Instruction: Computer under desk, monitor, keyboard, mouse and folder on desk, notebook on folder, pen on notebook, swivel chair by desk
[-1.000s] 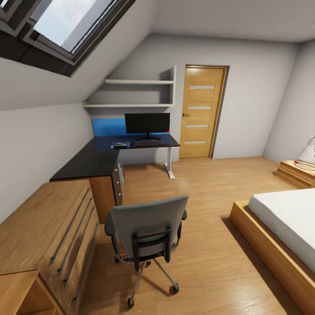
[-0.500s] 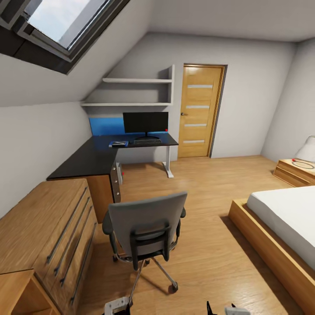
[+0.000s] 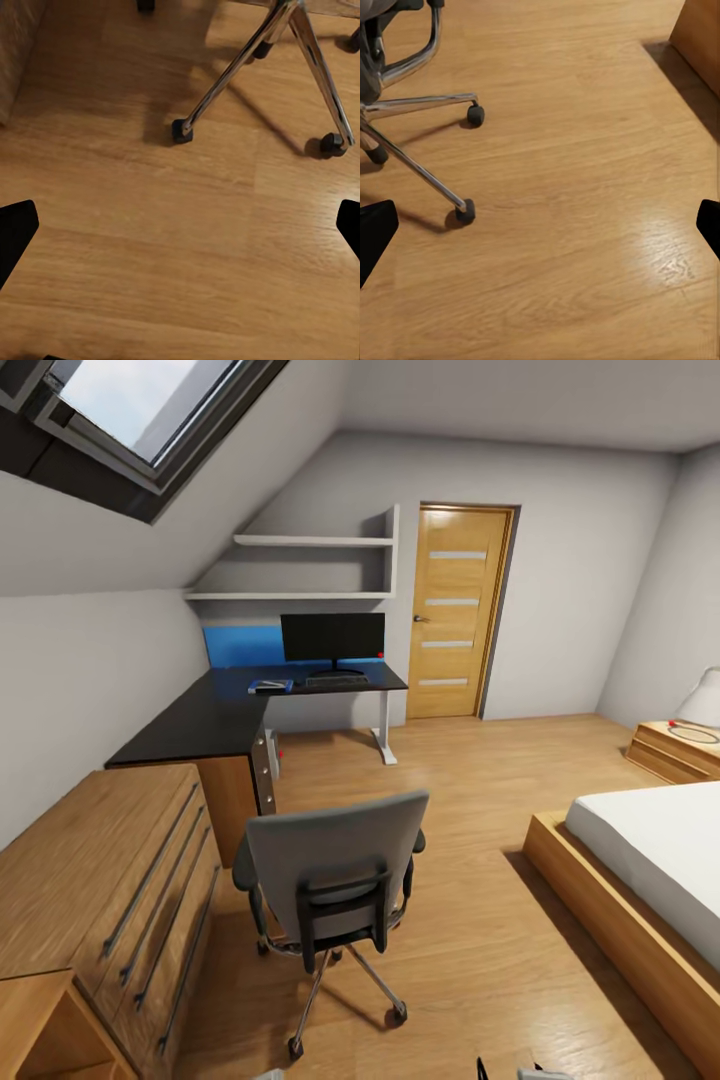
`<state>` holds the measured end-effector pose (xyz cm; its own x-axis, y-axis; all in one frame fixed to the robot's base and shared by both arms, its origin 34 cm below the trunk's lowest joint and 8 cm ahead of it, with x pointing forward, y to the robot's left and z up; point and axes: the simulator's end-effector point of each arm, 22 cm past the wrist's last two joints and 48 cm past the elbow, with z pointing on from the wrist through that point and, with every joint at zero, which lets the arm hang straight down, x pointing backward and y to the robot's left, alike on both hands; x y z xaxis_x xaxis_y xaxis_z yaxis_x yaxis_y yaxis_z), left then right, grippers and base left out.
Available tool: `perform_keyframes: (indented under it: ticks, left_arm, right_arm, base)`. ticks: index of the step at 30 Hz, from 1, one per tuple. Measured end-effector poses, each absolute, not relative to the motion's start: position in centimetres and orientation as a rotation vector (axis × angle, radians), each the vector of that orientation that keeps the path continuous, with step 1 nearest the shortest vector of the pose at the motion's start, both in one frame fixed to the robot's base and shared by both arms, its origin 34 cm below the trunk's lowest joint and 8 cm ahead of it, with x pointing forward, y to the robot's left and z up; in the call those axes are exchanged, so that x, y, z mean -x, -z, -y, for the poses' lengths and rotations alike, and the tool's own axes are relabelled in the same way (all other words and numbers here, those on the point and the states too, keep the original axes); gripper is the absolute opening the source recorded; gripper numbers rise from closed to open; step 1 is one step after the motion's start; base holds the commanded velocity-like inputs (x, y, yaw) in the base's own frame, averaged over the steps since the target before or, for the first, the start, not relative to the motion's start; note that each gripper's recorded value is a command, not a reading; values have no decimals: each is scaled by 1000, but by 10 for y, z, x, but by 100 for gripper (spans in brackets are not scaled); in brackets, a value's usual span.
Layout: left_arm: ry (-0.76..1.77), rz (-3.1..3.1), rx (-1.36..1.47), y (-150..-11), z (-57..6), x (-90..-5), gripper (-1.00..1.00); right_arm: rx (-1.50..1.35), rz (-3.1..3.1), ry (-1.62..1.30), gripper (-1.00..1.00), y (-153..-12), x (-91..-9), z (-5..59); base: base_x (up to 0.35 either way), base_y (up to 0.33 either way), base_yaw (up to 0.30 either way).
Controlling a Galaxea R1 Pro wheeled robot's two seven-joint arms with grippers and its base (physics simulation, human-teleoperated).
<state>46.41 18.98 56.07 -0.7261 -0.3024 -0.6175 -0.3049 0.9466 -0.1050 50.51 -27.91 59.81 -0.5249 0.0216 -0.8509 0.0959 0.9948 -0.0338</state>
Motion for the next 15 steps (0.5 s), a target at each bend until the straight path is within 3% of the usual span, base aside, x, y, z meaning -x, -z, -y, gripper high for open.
perform_keyframes:
  ticks: [5,15]
  left_arm:
    - [-7,-2424,430,-553,-190,-464,100]
    - [-4,-2443,419,-532,-186,-457,100]
  right_arm:
    - [-80,-2124,102,100,-590,-504,285]
    - [-81,-2138,104,100,-569,-500,285]
  base:
    - [0,0,71]
    - [0,0,201]
